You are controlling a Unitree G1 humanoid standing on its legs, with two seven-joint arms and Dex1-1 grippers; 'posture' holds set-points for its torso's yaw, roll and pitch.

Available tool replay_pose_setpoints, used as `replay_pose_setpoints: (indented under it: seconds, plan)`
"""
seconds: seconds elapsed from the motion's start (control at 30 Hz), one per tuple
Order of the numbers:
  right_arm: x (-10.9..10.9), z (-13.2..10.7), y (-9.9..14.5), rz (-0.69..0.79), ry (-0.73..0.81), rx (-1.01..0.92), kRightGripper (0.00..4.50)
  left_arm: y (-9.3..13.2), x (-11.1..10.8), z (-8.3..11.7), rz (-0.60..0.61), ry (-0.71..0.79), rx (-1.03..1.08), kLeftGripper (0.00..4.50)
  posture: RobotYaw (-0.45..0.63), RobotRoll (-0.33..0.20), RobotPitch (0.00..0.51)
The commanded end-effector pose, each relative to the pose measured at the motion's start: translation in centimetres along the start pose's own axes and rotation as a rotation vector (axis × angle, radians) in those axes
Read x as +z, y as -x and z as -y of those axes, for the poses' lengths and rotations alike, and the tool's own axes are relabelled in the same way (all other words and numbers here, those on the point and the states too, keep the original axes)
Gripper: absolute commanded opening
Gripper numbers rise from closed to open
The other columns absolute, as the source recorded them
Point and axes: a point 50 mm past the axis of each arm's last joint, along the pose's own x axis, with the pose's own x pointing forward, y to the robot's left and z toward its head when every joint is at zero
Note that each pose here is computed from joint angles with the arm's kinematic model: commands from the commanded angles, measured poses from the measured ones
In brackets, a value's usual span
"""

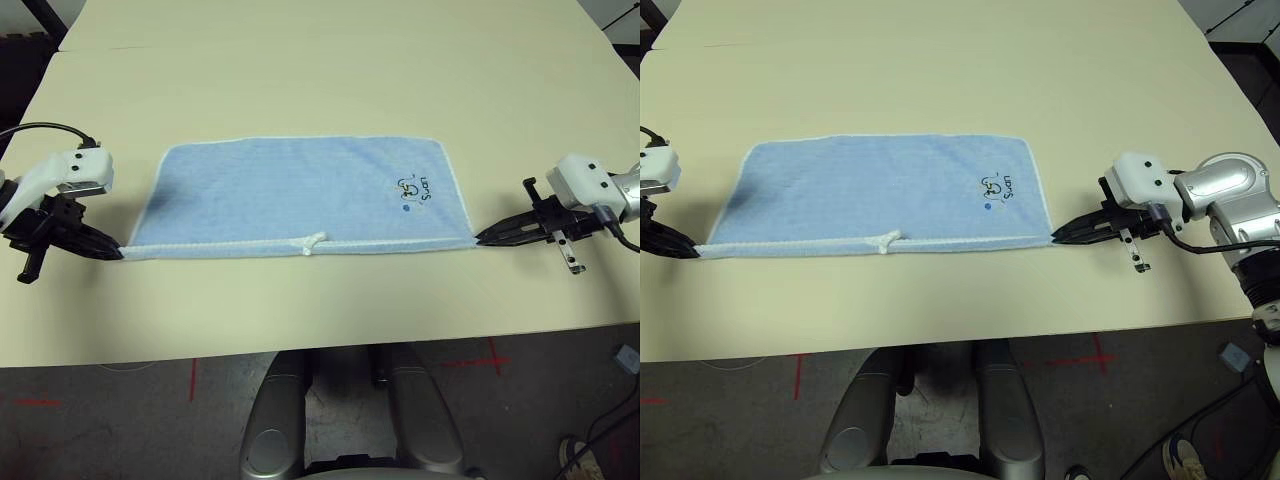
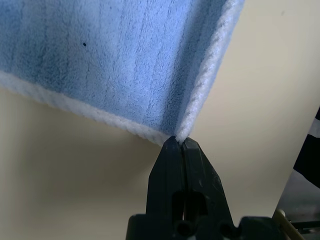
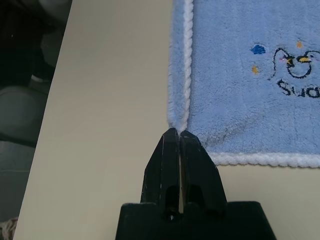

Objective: Fold the towel and set it aside.

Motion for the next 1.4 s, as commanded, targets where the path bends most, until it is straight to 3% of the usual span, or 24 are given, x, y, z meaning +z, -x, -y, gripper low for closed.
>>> replay_pose_setpoints:
  seconds: [0.03, 0.8, 1.4]
  plan:
    - [-1.0, -0.6, 0.5, -0.052, -0.031, 0.019, 0.00, 0.4, -1.1, 0.6, -0.032, 0.050, -0.010, 0.03, 0.06, 0.000, 0.324]
    - [-0.5, 0.6, 0.8, -0.053, 0.009, -0.014, 0.00, 0.6, 0.8, 0.0, 0.015, 0.032, 0.004, 0.03, 0.05, 0.000, 0.320]
    - [-0.4, 2.4, 1.5, -0.086, 0.040, -0.080, 0.00, 0.6, -0.4, -0.4, 0.011, 0.043, 0.028, 0.03, 0.07, 0.000, 0.320]
